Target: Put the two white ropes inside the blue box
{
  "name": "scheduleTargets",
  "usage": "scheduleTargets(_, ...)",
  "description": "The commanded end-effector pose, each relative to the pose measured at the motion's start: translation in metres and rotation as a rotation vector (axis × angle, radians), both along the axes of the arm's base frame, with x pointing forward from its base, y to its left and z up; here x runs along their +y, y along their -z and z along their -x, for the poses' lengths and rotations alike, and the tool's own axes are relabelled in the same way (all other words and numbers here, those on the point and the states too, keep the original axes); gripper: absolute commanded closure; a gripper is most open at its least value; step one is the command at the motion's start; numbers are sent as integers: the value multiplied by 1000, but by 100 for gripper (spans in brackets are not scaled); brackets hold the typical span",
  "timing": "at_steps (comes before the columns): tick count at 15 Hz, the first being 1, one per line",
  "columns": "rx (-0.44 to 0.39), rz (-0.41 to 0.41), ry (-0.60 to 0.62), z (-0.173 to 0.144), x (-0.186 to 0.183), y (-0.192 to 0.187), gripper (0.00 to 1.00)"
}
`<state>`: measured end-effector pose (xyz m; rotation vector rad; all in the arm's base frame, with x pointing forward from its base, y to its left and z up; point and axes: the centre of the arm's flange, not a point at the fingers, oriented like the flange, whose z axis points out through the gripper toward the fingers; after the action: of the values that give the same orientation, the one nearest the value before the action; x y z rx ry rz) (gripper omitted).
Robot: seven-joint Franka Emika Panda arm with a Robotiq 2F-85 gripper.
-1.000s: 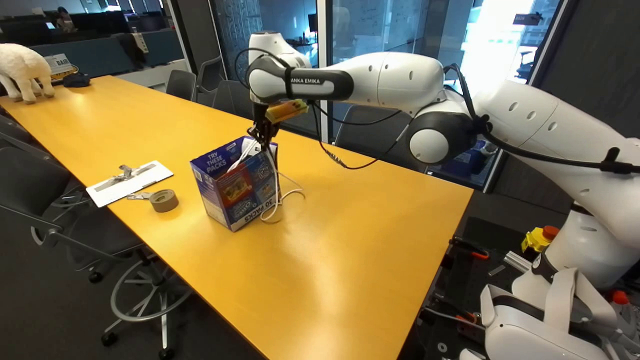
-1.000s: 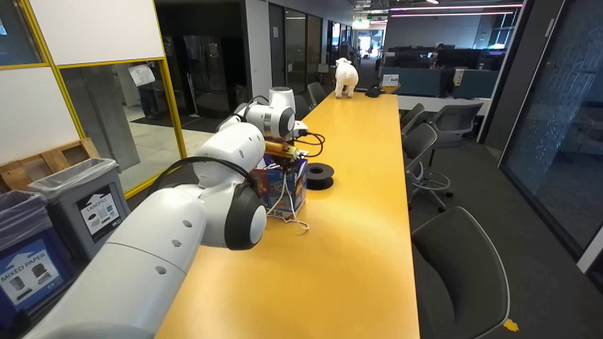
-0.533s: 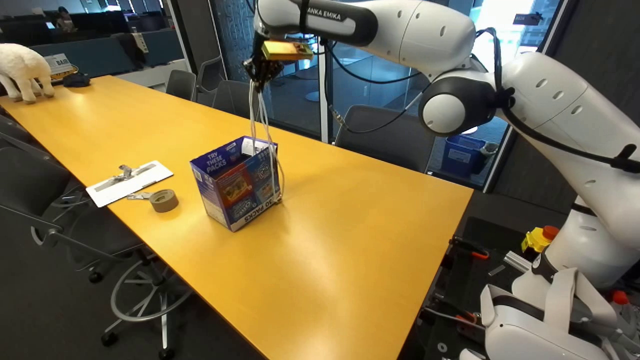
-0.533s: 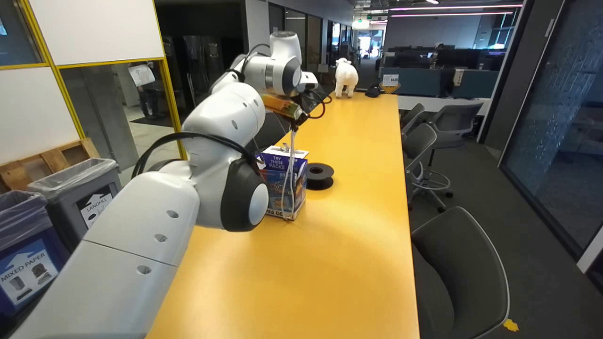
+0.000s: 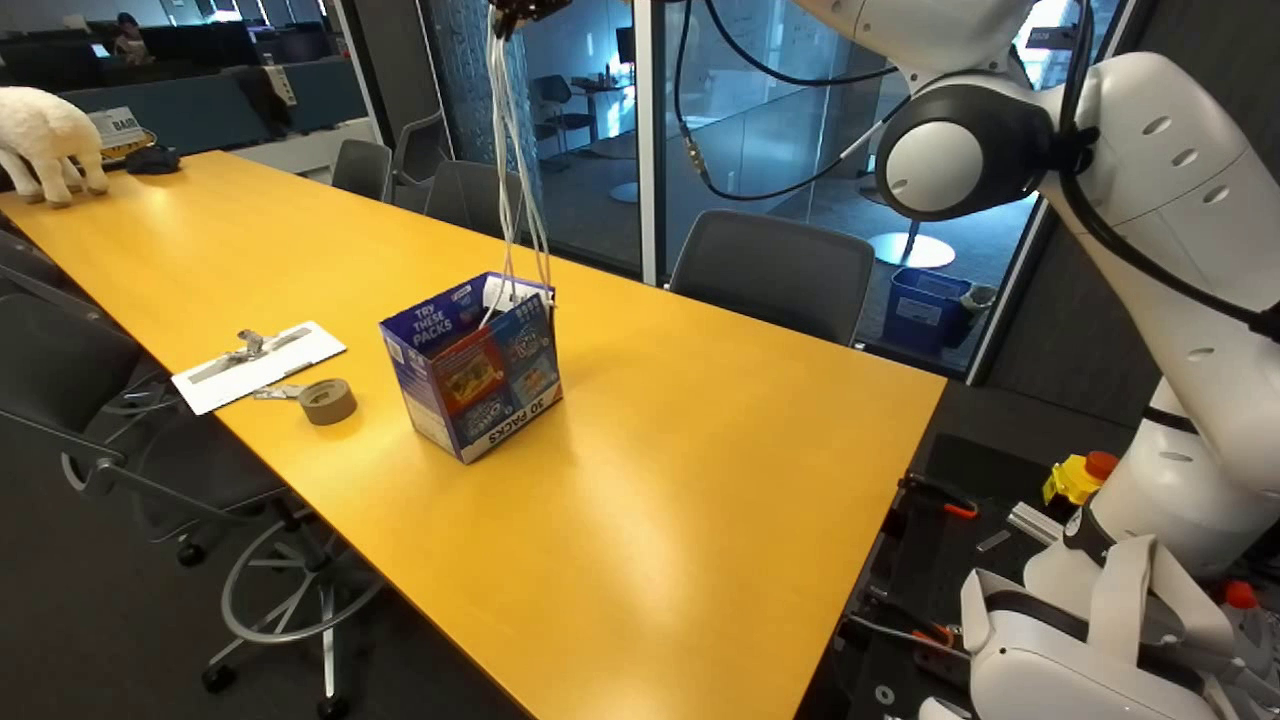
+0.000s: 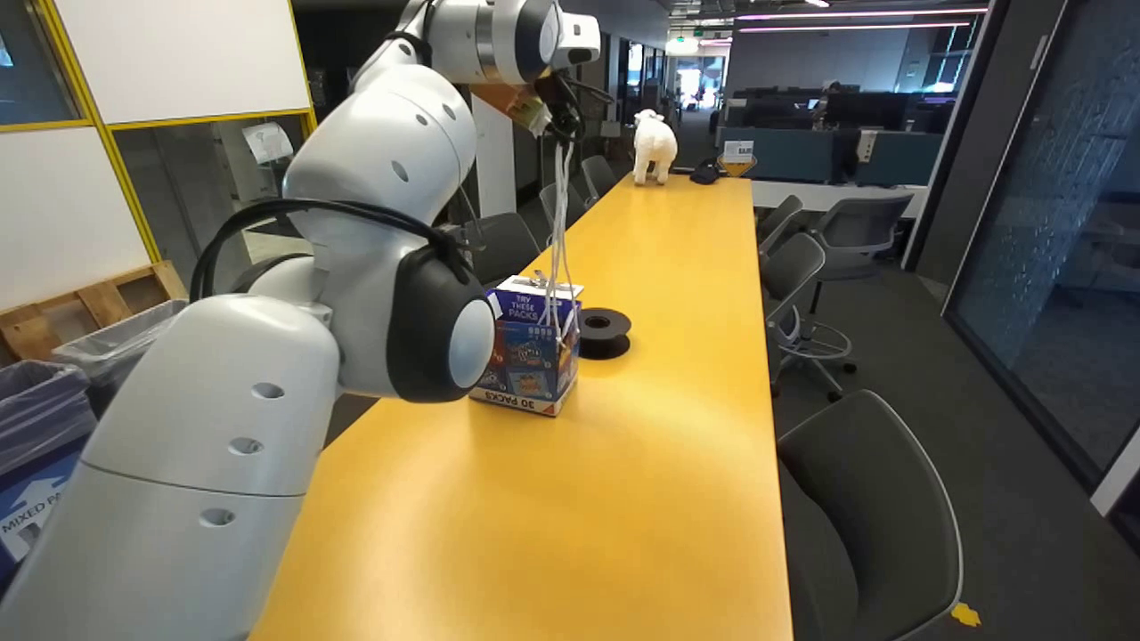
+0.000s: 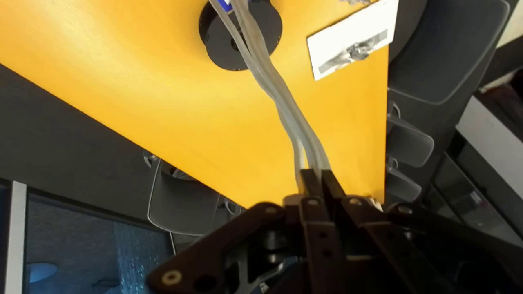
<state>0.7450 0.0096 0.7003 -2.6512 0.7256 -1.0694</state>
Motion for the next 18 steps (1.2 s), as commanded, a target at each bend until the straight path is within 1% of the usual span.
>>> scheduleTargets(1, -108, -33, 79, -12, 22, -32, 95)
scheduleTargets(4, -147, -31, 109, -18, 45, -34, 95)
scheduleTargets(8, -188, -14, 121, -15, 79, -38, 95)
scheduleTargets(11, -196, 17, 126, -17, 94, -34, 95)
scheduleTargets(18, -133, 47, 132, -42, 90, -1, 95)
